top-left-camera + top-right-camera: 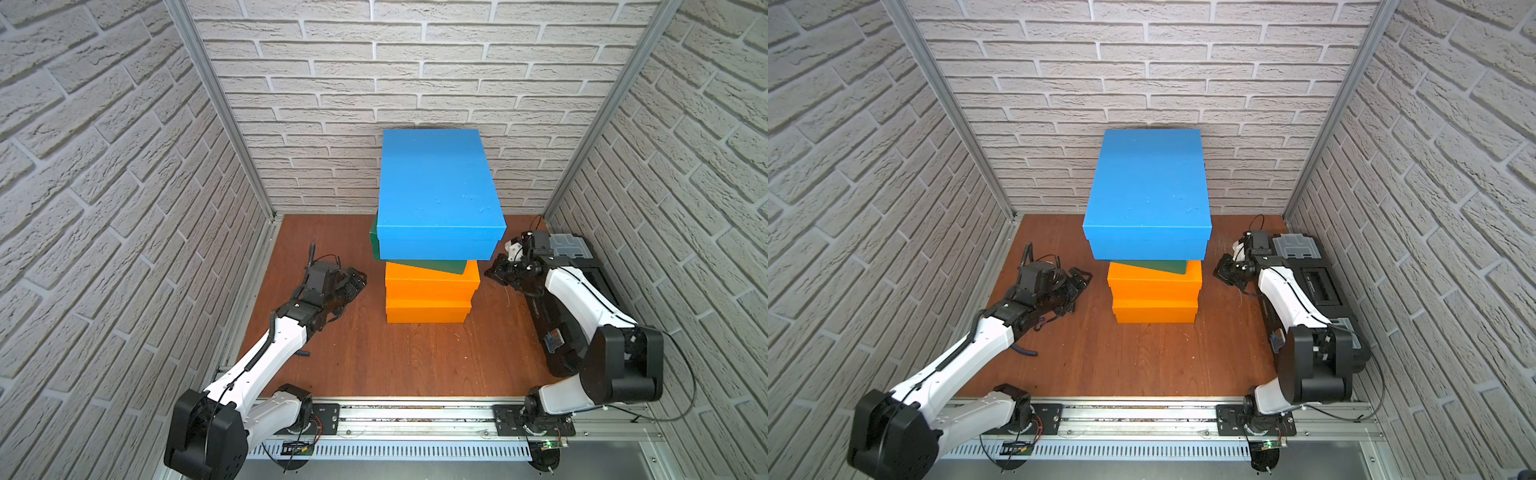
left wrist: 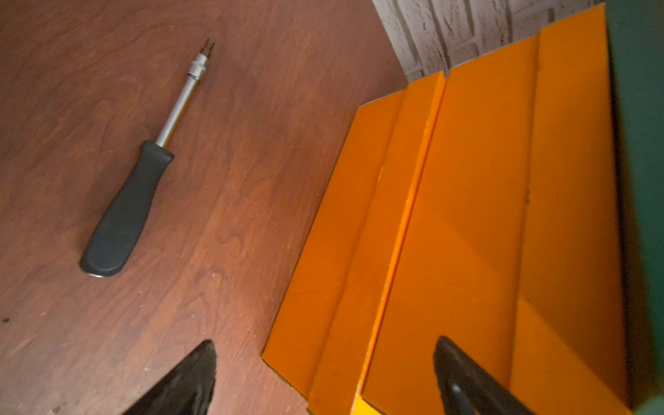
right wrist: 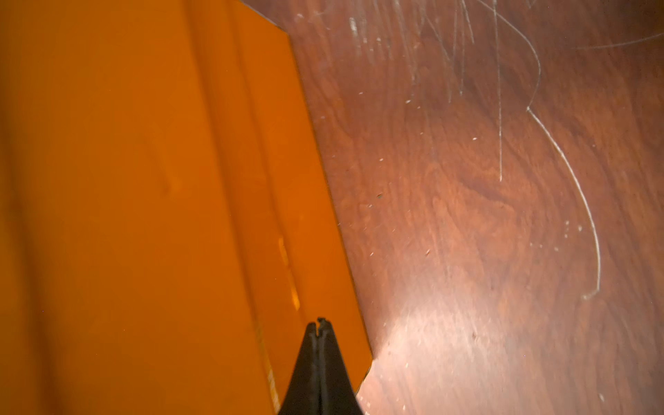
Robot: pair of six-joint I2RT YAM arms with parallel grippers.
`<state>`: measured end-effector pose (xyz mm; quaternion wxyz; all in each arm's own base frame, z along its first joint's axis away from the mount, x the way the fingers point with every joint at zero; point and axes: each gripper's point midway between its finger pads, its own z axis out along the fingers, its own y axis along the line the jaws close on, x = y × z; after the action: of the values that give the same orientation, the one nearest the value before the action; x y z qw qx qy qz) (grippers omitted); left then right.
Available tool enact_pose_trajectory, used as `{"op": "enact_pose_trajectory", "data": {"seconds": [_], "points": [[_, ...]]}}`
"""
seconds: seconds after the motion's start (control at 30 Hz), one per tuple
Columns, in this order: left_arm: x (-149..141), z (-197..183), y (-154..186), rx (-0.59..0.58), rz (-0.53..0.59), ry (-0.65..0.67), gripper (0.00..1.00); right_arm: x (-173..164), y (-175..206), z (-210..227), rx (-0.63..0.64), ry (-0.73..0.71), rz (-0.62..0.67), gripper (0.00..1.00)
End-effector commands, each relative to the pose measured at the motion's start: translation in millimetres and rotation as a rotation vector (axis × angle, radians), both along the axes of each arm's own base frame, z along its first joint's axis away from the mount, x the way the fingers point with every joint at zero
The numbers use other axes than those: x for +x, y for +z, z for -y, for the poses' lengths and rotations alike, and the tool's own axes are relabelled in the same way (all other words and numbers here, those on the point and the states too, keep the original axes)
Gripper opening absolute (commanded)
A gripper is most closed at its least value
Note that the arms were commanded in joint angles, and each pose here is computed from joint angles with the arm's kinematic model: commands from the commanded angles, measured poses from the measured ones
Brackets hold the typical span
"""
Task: Stack the shoeboxes
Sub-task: Adjust the shoeboxes at the center of the board, then adjust the shoeboxes in the shoebox.
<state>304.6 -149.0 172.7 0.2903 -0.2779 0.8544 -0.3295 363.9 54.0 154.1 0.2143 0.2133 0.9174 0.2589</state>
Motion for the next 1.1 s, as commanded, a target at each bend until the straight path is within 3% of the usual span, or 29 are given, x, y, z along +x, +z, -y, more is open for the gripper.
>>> {"op": "enact_pose_trajectory", "data": {"seconds": [0.0, 0.2, 0.43, 0.53, 0.67, 0.77, 1.07], "points": [[-9, 11, 12, 0.044, 0.014, -0.046, 0.95, -17, 14, -7, 0.012, 0.038, 0.02, 0.03], [-18, 26, 1, 0.036, -0.018, -0.077, 0.93, -26, 36, -25, 0.062, 0.086, 0.077, 0.03], [-17, 38, 1, 0.037, -0.015, -0.11, 0.86, -33, 38, -52, 0.077, 0.145, 0.085, 0.03], [-14, 43, 0, 0.026, -0.012, -0.121, 0.79, -37, 37, -58, 0.081, 0.157, 0.086, 0.03], [-11, 49, -1, 0.005, -0.011, -0.131, 0.57, -42, 37, -59, 0.068, 0.162, 0.082, 0.03], [-9, 48, -3, 0.016, -0.015, -0.127, 0.48, -45, 38, -61, 0.067, 0.169, 0.082, 0.03], [-1, 64, 1, -0.009, 0.0, -0.158, 0.44, -46, 39, -66, 0.073, 0.173, 0.089, 0.03]]}}
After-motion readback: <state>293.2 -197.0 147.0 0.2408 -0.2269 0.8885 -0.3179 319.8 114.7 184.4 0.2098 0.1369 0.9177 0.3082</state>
